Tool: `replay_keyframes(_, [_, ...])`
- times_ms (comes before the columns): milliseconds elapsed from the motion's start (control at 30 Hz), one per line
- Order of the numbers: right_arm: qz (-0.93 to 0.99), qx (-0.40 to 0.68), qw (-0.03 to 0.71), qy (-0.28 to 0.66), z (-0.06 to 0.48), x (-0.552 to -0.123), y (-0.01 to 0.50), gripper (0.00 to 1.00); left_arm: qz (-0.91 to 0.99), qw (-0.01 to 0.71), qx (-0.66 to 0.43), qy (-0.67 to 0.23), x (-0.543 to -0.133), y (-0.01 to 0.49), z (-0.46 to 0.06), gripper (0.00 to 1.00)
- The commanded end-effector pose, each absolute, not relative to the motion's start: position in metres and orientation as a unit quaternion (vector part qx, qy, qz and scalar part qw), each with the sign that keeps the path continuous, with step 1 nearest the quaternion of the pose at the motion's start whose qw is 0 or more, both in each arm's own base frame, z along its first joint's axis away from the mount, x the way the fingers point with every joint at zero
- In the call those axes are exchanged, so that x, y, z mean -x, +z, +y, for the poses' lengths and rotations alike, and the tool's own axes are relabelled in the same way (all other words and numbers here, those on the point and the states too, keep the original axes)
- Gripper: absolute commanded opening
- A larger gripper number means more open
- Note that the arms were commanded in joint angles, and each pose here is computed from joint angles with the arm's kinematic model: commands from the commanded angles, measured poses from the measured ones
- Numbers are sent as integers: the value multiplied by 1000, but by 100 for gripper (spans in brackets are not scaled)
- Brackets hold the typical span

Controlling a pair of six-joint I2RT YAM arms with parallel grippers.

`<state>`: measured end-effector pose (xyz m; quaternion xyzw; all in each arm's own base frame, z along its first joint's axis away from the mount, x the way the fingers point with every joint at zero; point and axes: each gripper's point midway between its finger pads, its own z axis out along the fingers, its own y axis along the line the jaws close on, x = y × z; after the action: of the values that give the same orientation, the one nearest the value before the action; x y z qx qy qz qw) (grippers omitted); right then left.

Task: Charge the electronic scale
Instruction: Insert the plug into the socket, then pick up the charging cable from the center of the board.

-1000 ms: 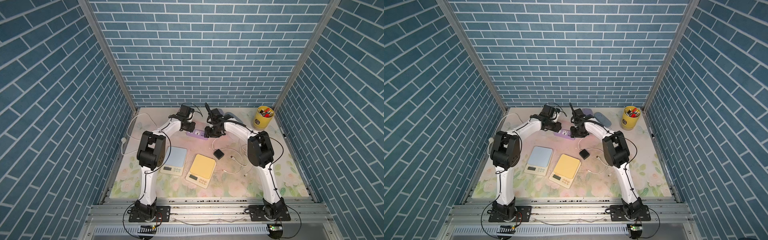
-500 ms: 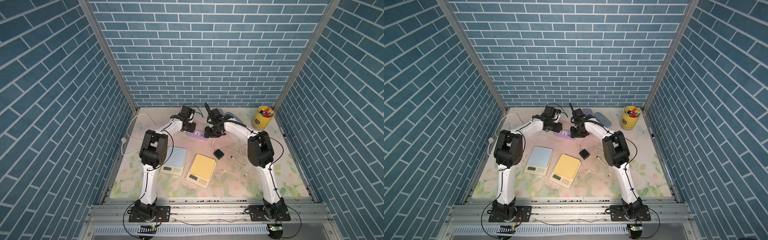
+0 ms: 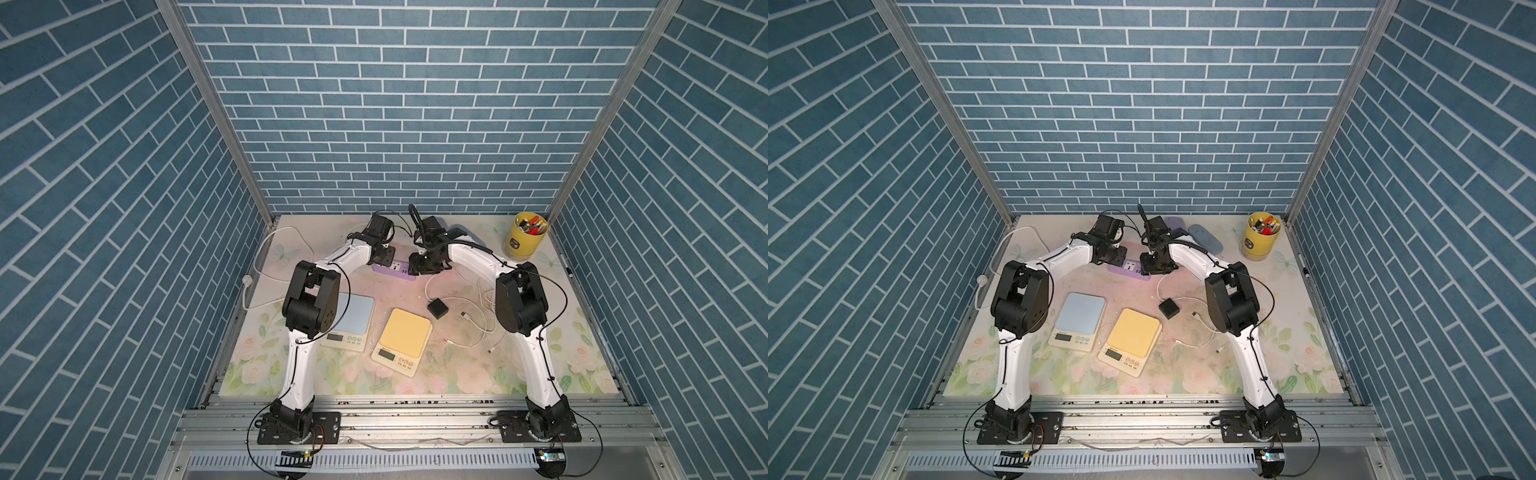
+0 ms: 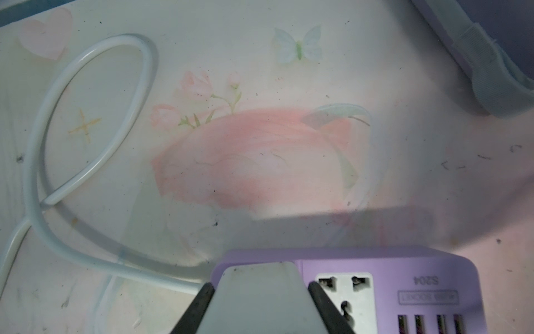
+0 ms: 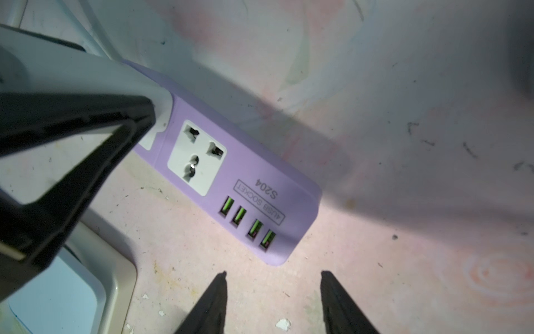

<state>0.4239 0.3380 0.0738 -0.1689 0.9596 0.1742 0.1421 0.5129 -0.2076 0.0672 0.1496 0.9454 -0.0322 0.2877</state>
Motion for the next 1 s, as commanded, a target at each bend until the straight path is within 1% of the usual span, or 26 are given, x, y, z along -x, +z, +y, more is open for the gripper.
replay_keyframes(0, [954,194,175,148,330,-428,105,56,968,205,-147,19,-478,24,-184,34])
replay_keyframes(67, [948,200,204,141,325,-431,127,58,964,218,-151,24,-482,35,-183,45])
replay_keyframes(133, [941,202,240,129,316,-432,157,59,960,230,-156,25,-486,47,-184,53])
replay_keyframes(267, [932,198,282,113,298,-425,195,61,953,254,-163,21,-493,74,-186,62])
replay_keyframes(367, [931,190,297,97,279,-412,211,63,947,274,-166,10,-495,94,-189,71])
replay_keyframes(500, [941,187,275,63,245,-382,205,61,939,296,-175,-10,-494,120,-193,78])
replay_keyframes(667, [967,169,192,14,197,-328,161,60,931,317,-180,-27,-489,147,-194,83])
replay_keyframes(800, [981,139,135,2,175,-291,131,59,923,332,-188,-53,-480,166,-200,83])
replay_keyframes(833, [984,122,131,-5,168,-285,127,58,918,337,-197,-65,-477,172,-205,82])
replay_keyframes(900, [986,83,146,-9,156,-278,127,57,904,350,-224,-103,-468,179,-221,79])
replay_keyframes(967, [985,13,173,3,137,-275,133,56,880,369,-257,-155,-456,186,-245,76])
